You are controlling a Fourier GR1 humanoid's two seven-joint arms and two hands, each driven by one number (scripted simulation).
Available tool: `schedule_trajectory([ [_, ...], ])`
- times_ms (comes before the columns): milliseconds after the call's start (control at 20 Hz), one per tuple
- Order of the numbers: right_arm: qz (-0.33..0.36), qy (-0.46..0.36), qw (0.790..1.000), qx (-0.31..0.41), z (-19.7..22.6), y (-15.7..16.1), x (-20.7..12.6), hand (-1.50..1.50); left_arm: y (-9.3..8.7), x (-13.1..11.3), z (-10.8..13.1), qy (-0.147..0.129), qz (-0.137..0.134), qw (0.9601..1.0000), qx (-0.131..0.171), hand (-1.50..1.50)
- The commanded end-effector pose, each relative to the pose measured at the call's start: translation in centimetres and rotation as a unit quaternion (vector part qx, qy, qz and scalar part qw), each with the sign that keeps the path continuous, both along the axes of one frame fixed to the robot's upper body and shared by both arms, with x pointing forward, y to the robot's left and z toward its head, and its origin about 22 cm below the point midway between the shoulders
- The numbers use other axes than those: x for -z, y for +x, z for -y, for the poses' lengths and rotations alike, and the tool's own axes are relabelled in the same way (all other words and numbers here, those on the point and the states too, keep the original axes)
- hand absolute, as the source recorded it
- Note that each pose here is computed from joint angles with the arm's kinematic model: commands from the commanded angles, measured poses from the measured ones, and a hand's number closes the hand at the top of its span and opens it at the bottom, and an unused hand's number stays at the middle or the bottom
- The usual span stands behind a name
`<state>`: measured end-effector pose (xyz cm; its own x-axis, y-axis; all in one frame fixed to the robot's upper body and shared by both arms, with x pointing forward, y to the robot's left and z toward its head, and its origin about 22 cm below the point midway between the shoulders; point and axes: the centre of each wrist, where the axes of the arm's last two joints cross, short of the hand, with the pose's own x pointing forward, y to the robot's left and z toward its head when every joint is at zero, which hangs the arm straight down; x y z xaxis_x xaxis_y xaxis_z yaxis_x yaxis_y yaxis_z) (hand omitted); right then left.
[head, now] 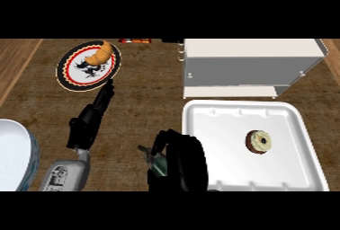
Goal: Pick the eggplant from the tray and place it in the tiered shelf
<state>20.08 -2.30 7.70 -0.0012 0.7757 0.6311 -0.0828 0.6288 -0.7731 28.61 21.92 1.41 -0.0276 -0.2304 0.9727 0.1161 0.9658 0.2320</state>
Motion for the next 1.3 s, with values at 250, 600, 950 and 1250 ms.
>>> schedule_trajectory([
  [250,0.098,0.065,0.99,0.072,-2.2,-1.8,-7.8,1.5,0.1,-0.6,0.6,0.001,-0.004,1.0,-0.003,0.0],
  [600,0.187,0.033,0.969,0.157,-1.5,0.7,-11.9,1.5,-0.1,0.5,-0.8,0.003,-0.001,1.0,-0.006,0.0],
  [950,0.231,0.001,0.949,0.216,-0.8,1.6,-16.5,1.5,-0.2,-0.3,-1.6,0.015,-0.004,0.9998,-0.009,0.0],
  [1250,0.238,-0.008,0.943,0.232,-0.7,3.5,-18.8,1.5,0.3,-1.4,0.4,-0.003,-0.003,1.0,-0.005,0.0],
])
